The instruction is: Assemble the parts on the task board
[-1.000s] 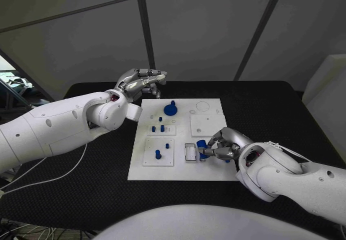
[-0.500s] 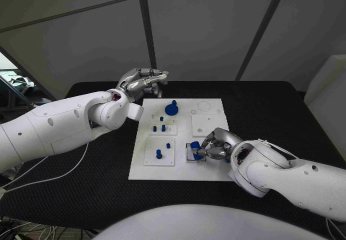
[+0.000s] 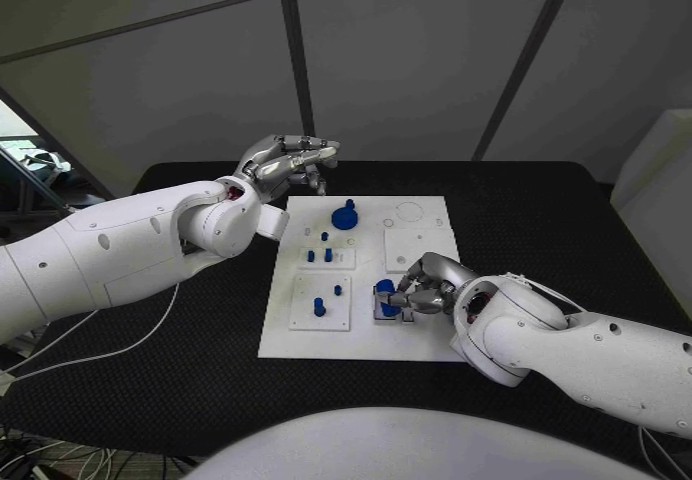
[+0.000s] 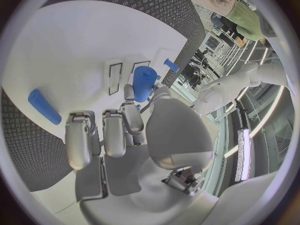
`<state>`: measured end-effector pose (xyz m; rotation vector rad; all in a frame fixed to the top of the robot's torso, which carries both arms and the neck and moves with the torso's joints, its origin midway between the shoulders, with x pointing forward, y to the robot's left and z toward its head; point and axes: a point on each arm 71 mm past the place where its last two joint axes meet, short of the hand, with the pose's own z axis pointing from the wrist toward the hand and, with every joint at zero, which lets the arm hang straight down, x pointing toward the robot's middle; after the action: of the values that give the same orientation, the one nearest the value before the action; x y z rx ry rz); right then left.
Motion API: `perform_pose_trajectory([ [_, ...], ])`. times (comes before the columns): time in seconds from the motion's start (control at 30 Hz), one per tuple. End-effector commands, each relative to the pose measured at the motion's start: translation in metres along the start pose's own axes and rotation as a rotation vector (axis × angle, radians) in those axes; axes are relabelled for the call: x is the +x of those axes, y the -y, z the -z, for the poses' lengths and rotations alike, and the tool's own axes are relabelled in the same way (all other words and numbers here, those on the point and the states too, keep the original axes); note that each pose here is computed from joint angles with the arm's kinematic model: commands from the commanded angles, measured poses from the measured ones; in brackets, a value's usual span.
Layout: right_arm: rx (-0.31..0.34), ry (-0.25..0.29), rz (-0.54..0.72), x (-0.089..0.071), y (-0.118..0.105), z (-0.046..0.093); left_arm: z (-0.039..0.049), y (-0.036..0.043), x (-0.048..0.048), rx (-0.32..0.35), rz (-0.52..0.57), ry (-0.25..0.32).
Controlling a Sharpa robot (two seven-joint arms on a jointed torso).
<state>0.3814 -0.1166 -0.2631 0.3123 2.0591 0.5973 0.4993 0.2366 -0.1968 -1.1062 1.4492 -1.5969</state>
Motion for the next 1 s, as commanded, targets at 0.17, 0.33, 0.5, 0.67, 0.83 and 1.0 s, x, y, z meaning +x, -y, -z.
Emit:
perform_pose_trajectory([
  [0.17, -0.011, -0.011, 0.012, 0.0001, -0.002, -0.0012, -0.0002, 0.0019, 0.0011, 0.01, 0.005, -0.007],
  [0.33, -0.013, -0.011, 0.012, 0.0003, -0.0027, -0.0012, 0.0, 0.002, 0.0008, 0.009, 0.005, -0.006],
  [0.5, -0.015, -0.015, 0.015, 0.0008, -0.0035, -0.0003, 0.0002, 0.0021, 0.0005, 0.009, 0.005, -0.005],
  [0.67, -0.012, -0.005, 0.021, 0.0, -0.0031, -0.0007, 0.0001, 0.0021, 0.0005, 0.009, 0.005, -0.005],
  [0.83, -0.012, 0.017, 0.018, -0.0018, -0.0022, -0.0012, 0.0002, 0.0021, 0.0003, 0.009, 0.004, -0.005],
  [1.0, -0.023, 0.035, 0.021, -0.0032, -0.0031, -0.0007, 0.0004, 0.0022, 0.0, 0.009, 0.004, -0.004],
])
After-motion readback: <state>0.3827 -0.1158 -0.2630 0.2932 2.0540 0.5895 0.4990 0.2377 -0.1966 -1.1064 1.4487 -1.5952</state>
